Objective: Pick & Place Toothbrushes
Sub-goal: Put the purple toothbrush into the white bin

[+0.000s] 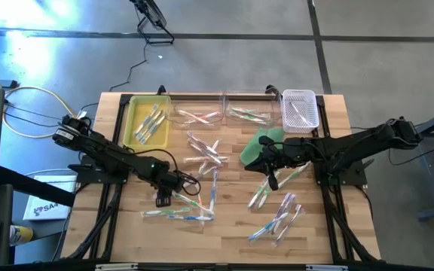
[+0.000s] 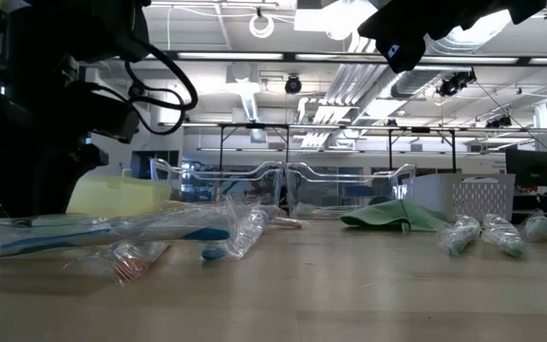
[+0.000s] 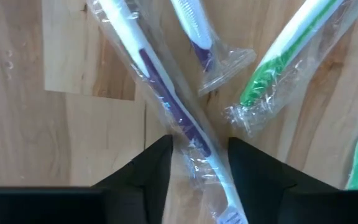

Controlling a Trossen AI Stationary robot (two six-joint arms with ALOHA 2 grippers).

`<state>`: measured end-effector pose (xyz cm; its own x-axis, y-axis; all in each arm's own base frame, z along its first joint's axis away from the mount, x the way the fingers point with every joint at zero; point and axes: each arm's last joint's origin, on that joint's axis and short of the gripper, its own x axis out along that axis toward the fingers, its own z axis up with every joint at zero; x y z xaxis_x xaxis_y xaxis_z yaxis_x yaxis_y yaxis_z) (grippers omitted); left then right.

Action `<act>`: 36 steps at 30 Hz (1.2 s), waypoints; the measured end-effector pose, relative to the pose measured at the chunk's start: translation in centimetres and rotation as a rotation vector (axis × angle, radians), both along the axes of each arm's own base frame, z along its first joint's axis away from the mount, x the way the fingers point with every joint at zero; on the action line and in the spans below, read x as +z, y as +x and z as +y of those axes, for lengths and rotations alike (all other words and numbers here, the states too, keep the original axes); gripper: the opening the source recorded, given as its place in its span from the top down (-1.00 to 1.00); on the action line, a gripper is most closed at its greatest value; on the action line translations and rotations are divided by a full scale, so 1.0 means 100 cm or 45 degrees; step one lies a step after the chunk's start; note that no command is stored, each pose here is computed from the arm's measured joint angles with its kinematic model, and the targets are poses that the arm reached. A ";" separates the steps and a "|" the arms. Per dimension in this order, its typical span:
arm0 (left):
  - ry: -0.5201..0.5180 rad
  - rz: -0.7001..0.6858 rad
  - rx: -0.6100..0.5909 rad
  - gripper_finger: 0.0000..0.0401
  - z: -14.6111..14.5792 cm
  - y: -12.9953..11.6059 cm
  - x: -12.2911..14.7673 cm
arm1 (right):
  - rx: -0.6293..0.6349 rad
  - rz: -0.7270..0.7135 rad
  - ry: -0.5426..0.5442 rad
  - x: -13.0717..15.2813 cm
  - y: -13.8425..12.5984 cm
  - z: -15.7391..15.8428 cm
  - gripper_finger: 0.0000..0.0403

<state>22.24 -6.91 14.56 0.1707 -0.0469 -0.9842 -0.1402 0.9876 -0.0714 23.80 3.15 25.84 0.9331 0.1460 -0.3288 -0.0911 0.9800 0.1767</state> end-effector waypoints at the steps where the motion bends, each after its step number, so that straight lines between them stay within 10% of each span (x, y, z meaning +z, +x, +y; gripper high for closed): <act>1: 0.004 0.000 0.000 0.31 0.000 0.000 0.000 | 0.000 0.000 0.000 0.000 0.000 0.000 0.99; 15: 0.101 -0.018 -0.014 0.84 0.002 0.000 0.000 | 0.000 0.000 0.000 0.000 0.000 0.000 0.99; 36: 0.194 -0.047 -0.025 0.86 0.006 -0.003 0.004 | 0.000 0.000 0.000 0.000 0.000 0.000 0.99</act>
<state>21.95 -6.29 14.92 0.2072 0.0988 -0.9733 -0.1207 0.9899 0.0748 23.80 3.15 25.84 0.9329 0.1460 -0.3291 -0.0910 0.9801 0.1767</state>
